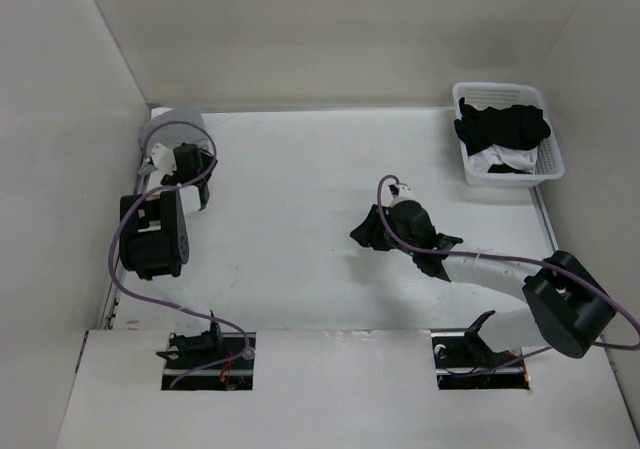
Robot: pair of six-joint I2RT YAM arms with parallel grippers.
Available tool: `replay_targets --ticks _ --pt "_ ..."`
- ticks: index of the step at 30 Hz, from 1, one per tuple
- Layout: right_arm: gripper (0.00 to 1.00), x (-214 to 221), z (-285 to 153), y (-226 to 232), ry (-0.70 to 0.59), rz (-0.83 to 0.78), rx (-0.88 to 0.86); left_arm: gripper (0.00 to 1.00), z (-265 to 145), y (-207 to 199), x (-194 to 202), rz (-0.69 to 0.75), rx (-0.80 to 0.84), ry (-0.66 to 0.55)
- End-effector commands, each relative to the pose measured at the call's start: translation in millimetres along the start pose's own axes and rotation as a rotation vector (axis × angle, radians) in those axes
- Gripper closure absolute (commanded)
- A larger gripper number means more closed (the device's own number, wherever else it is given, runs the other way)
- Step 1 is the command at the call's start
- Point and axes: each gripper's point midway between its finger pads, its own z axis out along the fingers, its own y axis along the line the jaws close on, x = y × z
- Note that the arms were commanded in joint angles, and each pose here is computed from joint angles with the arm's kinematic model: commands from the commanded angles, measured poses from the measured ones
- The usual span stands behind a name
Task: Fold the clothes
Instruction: Neatly place the folded tank top to the corner
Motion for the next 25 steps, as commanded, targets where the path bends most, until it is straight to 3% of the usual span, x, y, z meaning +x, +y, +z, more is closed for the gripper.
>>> replay_targets --ticks 1,4,5,7,9,12,15,22,25 --pt "0.55 -23 -1 25 -0.072 -0.019 -0.075 0.3 -54 -60 -27 -0.062 0.138 -0.174" --pt "0.89 -30 -8 19 -0.101 -0.014 -0.054 0.29 -90 -97 41 0.039 0.253 -0.06" --pt "0.96 -36 -12 15 -0.126 -0.006 -0.033 0.29 -104 -110 69 0.087 0.304 0.001" --pt "0.98 -52 -21 3 -0.184 0.006 0.025 0.29 -137 -136 129 0.173 0.416 0.136" --pt "0.92 -65 -31 -6 -0.24 0.008 0.074 0.28 -173 -150 183 0.247 0.515 0.27" --pt "0.62 -80 -43 -21 -0.317 0.002 0.139 0.27 -225 -155 242 0.345 0.636 0.435" --pt "0.45 -86 -50 -37 -0.351 0.022 0.178 0.26 -265 -147 273 0.393 0.721 0.535" --pt "0.41 -89 -60 -55 -0.398 0.059 0.227 0.28 -330 -139 307 0.464 0.907 0.612" --pt "0.41 -88 -64 -61 -0.411 0.067 0.245 0.25 -345 -146 316 0.477 0.948 0.628"
